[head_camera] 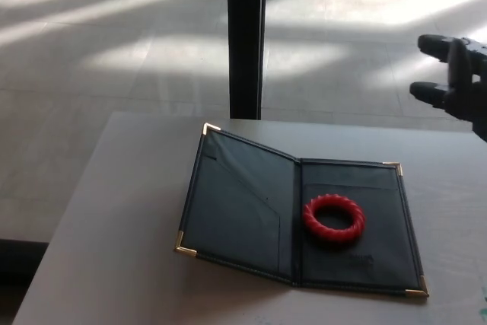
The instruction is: There is a diary kept infront of the robot and the robot uses its right hand to grab its cover and puses it to the left to open it.
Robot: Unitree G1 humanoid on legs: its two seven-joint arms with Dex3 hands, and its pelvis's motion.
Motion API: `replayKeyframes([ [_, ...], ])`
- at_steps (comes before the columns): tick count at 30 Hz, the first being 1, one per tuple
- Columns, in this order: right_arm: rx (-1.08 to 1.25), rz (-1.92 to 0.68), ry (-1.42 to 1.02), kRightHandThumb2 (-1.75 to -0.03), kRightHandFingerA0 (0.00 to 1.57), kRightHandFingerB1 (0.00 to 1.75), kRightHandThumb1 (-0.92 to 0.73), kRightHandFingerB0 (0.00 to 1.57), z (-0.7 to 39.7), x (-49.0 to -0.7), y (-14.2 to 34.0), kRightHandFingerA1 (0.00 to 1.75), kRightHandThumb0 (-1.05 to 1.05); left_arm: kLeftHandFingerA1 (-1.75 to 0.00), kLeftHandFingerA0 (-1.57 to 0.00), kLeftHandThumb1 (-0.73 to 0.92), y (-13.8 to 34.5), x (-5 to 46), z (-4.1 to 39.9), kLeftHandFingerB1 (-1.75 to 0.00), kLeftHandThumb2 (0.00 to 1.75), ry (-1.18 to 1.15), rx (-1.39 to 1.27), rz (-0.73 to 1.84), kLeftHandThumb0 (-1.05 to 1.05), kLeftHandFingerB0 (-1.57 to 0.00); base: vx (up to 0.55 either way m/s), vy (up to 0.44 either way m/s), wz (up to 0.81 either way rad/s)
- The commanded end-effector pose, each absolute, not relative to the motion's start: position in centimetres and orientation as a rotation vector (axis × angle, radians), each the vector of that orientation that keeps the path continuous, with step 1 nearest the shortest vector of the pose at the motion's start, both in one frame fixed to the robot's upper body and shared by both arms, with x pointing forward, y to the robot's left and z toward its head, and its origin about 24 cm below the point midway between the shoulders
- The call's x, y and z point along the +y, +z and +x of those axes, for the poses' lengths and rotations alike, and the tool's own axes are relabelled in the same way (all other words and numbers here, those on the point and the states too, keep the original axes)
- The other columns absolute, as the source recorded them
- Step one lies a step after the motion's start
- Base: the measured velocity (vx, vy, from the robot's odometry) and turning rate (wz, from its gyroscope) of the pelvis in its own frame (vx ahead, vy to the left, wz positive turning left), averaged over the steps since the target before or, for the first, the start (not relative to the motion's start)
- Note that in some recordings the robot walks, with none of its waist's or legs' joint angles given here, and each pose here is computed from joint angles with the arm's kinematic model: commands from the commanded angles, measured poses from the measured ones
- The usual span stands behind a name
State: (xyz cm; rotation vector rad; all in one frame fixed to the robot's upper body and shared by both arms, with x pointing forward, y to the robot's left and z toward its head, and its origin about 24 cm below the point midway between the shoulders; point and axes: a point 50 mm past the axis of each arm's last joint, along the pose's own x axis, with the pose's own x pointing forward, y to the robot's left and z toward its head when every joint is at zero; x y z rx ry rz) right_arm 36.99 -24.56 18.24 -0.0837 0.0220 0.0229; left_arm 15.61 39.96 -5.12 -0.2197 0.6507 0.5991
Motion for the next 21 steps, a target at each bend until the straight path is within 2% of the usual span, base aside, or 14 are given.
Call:
replayKeyframes([
  [1, -0.406, 0.414, -0.629, -0.84, 0.62, 0.53, -0.92, 0.51, 20.9, -43.3, 22.4, 0.59, -0.96, -1.42, -0.60, 0.62, -4.6, 41.5, 13.6, -1.31, 1.46, 0.679, 0.608, -0.232, -1.05, -0.54, 0.00, 0.000, 0.00],
  [2, -0.411, 0.413, -0.647, -0.81, 0.68, 0.55, -0.92, 0.59, 20.2, -43.9, 22.4, 0.61, -0.90, -1.43, -0.58, 0.65, -4.6, 41.5, 13.5, -1.31, 1.48, 0.679, 0.610, -0.227, -1.05, -0.52, 0.00, 0.000, 0.00],
  [3, -0.418, 0.400, -0.686, -0.84, 0.72, 0.57, -0.92, 0.57, 18.8, -45.0, 22.5, 0.65, -0.91, -1.41, -0.62, 0.64, -4.6, 41.5, 13.5, -1.30, 1.46, 0.683, 0.613, -0.224, -1.05, -0.56, 0.00, 0.000, 0.00],
  [4, -0.418, 0.389, -0.720, -0.85, 0.70, 0.58, -0.92, 0.58, 17.8, -45.7, 22.6, 0.63, -0.90, -1.41, -0.62, 0.64, -4.6, 41.6, 13.5, -1.30, 1.46, 0.690, 0.615, -0.226, -1.05, -0.57, 0.00, 0.000, 0.00],
  [8, -0.457, 0.358, -0.832, -0.79, 0.71, 0.63, -0.92, 0.60, 14.7, -47.5, 23.1, 0.71, -0.90, -1.41, -0.61, 0.64, -4.6, 41.6, 13.4, -1.30, 1.46, 0.693, 0.614, -0.222, -1.05, -0.56, 0.00, 0.000, 0.00],
  [9, -0.457, 0.344, -0.848, -0.85, 0.68, 0.64, -0.92, 0.54, 14.3, -47.6, 23.2, 0.74, -0.91, -1.62, -0.53, 0.78, -4.6, 41.6, 13.4, -1.47, 1.06, 0.693, 0.614, -0.221, -1.05, -0.51, 0.00, 0.000, 0.00],
  [10, -0.458, 0.326, -0.869, -0.85, 0.68, 0.64, -0.92, 0.54, 13.8, -47.6, 23.4, 0.74, -0.91, -1.62, -0.53, 0.78, -4.6, 41.6, 13.3, -1.47, 1.06, 0.693, 0.615, -0.219, -1.05, -0.51, 0.00, 0.000, 0.00],
  [11, -0.459, 0.281, -0.964, -0.87, 0.69, 0.66, -0.92, 0.57, 12.1, -48.0, 23.9, 0.78, -0.88, -1.41, -0.61, 0.64, -4.6, 41.6, 13.3, -1.31, 1.46, 0.684, 0.619, -0.217, -1.05, -0.57, 0.00, 0.000, 0.00],
  [12, -0.454, 0.243, -0.996, -0.81, 0.59, 0.69, -0.92, 0.52, 10.7, -49.0, 23.6, 0.84, -0.91, -1.42, -0.62, 0.65, -4.5, 41.7, 13.3, -1.32, 1.47, 0.696, 0.611, -0.230, -1.05, -0.58, 0.00, 0.000, 0.00],
  [13, -0.459, 0.233, -1.012, -0.84, 0.68, 0.67, -0.92, 0.56, 9.2, -50.0, 22.8, 0.83, -0.91, -1.39, -0.65, 0.62, -4.5, 41.7, 13.3, -1.29, 1.43, 0.705, 0.607, -0.236, -1.05, -0.60, 0.00, 0.000, 0.00],
  [18, -0.432, 0.240, -1.095, -0.85, 0.61, 0.71, -0.92, 0.50, 7.4, -51.0, 21.9, 0.89, -0.90, -1.41, -0.63, 0.63, -4.6, 41.7, 13.2, -1.29, 1.45, 0.703, 0.610, -0.237, -1.05, -0.55, 0.00, 0.000, 0.00],
  [19, -0.419, 0.239, -1.154, -1.28, 0.64, 0.78, -0.84, 0.46, 5.8, -50.9, 20.8, 0.96, -0.75, -1.40, -0.61, 0.62, -4.6, 41.7, 13.1, -1.29, 1.45, 0.689, 0.618, -0.223, -1.05, -0.55, 0.00, 0.000, 0.00],
  [20, -0.418, 0.249, -1.162, -1.28, 0.64, 0.78, -0.84, 0.46, 5.5, -50.9, 20.5, 0.96, -0.75, -1.40, -0.61, 0.62, -4.6, 41.7, 13.1, -1.29, 1.45, 0.695, 0.619, -0.219, -1.05, -0.55, 0.00, 0.000, 0.00],
  [21, -0.399, 0.246, -1.177, -0.87, 0.47, 0.84, -0.92, 0.34, 5.1, -51.1, 19.7, 1.03, -0.85, -1.41, -0.61, 0.63, -4.7, 41.7, 13.1, -1.30, 1.45, 0.692, 0.619, -0.219, -1.05, -0.57, 0.00, 0.000, 0.00],
])
